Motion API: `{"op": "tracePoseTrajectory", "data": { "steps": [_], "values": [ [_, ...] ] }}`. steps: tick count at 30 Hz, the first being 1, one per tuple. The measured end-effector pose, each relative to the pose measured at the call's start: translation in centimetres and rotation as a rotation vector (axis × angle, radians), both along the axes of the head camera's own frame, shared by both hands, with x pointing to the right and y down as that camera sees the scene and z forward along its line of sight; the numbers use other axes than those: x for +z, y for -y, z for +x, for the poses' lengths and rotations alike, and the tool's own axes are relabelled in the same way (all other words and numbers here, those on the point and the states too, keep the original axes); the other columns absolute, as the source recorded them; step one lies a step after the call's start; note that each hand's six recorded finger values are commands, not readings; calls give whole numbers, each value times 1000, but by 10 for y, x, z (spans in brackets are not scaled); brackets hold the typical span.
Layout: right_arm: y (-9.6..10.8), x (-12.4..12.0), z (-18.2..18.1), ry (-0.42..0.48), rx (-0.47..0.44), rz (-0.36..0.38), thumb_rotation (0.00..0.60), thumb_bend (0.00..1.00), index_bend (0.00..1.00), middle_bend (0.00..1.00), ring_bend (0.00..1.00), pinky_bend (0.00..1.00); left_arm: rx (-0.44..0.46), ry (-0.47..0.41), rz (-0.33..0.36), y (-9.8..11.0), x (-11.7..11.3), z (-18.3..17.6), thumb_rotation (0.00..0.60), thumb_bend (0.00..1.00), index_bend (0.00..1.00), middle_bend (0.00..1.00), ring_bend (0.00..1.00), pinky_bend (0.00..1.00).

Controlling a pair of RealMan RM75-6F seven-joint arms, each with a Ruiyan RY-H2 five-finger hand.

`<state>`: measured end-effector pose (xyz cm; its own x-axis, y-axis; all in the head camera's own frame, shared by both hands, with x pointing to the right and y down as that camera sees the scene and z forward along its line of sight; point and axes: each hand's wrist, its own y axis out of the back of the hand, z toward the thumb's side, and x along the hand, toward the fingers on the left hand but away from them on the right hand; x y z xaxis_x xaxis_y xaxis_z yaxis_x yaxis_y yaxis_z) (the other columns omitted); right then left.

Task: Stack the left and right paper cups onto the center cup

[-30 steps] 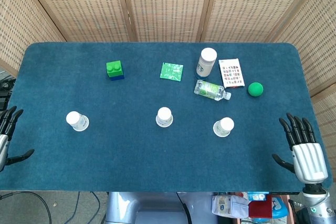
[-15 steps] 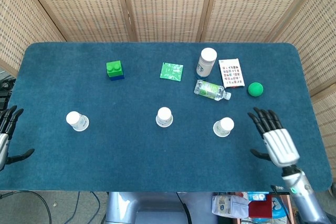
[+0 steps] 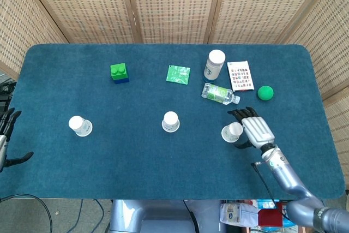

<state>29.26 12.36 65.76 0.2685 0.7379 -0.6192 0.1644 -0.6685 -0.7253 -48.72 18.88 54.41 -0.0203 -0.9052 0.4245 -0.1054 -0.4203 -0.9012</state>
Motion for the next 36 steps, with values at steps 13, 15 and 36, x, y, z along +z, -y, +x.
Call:
{"op": "tracePoseTrajectory", "data": {
  "steps": [13,15,36],
  "values": [
    [9,32,-5,-51,9,-21,600,285,432,499,388,249,10,8,-31,1,8,3,600,133,0,0,0,0],
    [10,34,-6,-52,8,-21,600,314,449,510,396,257,4,15,-29,2,9,1,600,133,0,0,0,0],
    [18,7,-30,51,-42,58,600,428,503,558,445,410,-3,19,-40,2,11,2,600,133,0,0,0,0]
  ]
}}
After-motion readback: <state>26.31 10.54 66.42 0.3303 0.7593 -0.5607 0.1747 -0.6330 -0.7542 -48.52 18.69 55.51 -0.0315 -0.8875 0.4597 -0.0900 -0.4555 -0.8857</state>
